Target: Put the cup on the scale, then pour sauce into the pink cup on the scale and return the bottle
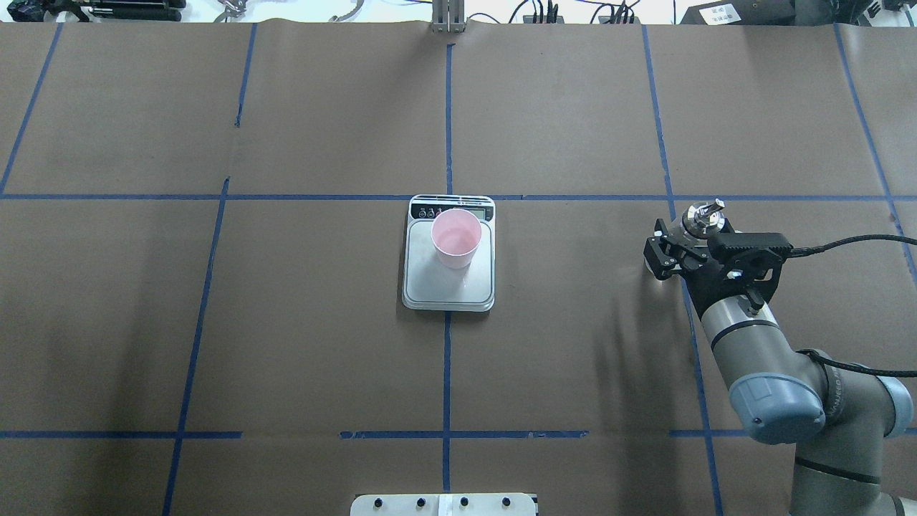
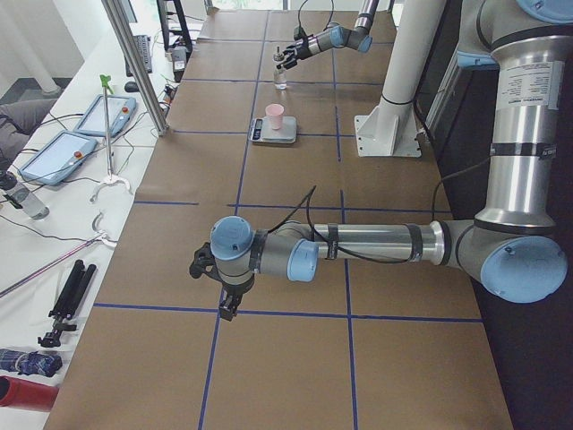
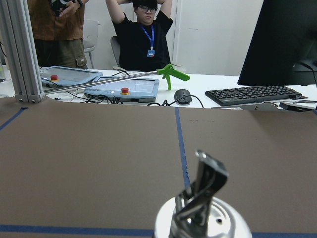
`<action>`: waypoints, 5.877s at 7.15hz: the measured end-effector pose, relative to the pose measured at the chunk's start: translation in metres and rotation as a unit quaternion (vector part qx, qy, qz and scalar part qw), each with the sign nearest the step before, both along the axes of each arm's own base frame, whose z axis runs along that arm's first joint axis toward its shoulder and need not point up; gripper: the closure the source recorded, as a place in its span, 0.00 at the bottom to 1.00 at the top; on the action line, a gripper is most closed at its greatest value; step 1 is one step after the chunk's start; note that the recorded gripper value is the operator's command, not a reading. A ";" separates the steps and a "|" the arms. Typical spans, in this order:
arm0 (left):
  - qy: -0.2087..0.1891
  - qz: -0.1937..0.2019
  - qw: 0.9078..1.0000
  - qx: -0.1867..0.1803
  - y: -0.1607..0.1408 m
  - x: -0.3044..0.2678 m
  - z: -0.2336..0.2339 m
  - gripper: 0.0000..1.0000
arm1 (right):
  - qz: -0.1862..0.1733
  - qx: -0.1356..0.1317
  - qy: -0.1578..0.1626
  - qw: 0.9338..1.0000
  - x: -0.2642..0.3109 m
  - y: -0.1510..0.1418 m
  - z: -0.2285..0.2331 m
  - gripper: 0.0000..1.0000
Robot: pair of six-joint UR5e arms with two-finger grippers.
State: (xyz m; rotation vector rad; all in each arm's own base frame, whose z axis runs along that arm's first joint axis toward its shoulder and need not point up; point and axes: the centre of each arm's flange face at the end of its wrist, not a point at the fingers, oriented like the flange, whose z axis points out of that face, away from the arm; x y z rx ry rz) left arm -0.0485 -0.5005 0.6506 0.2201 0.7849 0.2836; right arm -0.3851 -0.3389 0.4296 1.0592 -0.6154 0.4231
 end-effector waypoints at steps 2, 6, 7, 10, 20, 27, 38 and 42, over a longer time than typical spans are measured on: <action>0.000 0.000 1.000 0.000 0.000 0.000 0.000 0.00 | -0.001 0.013 -0.008 1.000 -0.001 0.020 0.008 0.00; 0.000 0.000 1.000 -0.001 0.001 0.000 0.001 0.00 | -0.002 0.035 -0.028 0.999 -0.001 0.067 0.029 0.00; 0.000 0.000 1.000 -0.001 0.001 0.000 0.001 0.00 | -0.006 0.039 -0.036 0.999 0.010 0.077 0.040 0.00; 0.000 0.001 1.000 -0.001 0.001 0.000 0.001 0.00 | -0.018 0.042 -0.043 0.998 0.058 0.088 0.077 0.00; 0.000 0.001 1.000 0.003 -0.001 0.001 -0.001 0.00 | -0.131 -0.017 0.065 0.989 0.266 -0.038 0.122 0.00; 0.000 0.000 1.000 0.002 -0.002 0.001 -0.001 0.00 | -0.290 -0.140 -0.016 0.947 0.521 -0.071 0.120 0.00; -0.001 0.002 1.000 -0.007 0.004 0.001 0.009 0.00 | -0.458 -0.277 0.059 0.843 0.423 -0.132 0.217 0.00; 0.000 0.002 1.000 -0.002 0.002 0.001 0.006 0.00 | -0.482 -0.250 0.121 0.831 0.454 -0.115 0.223 0.00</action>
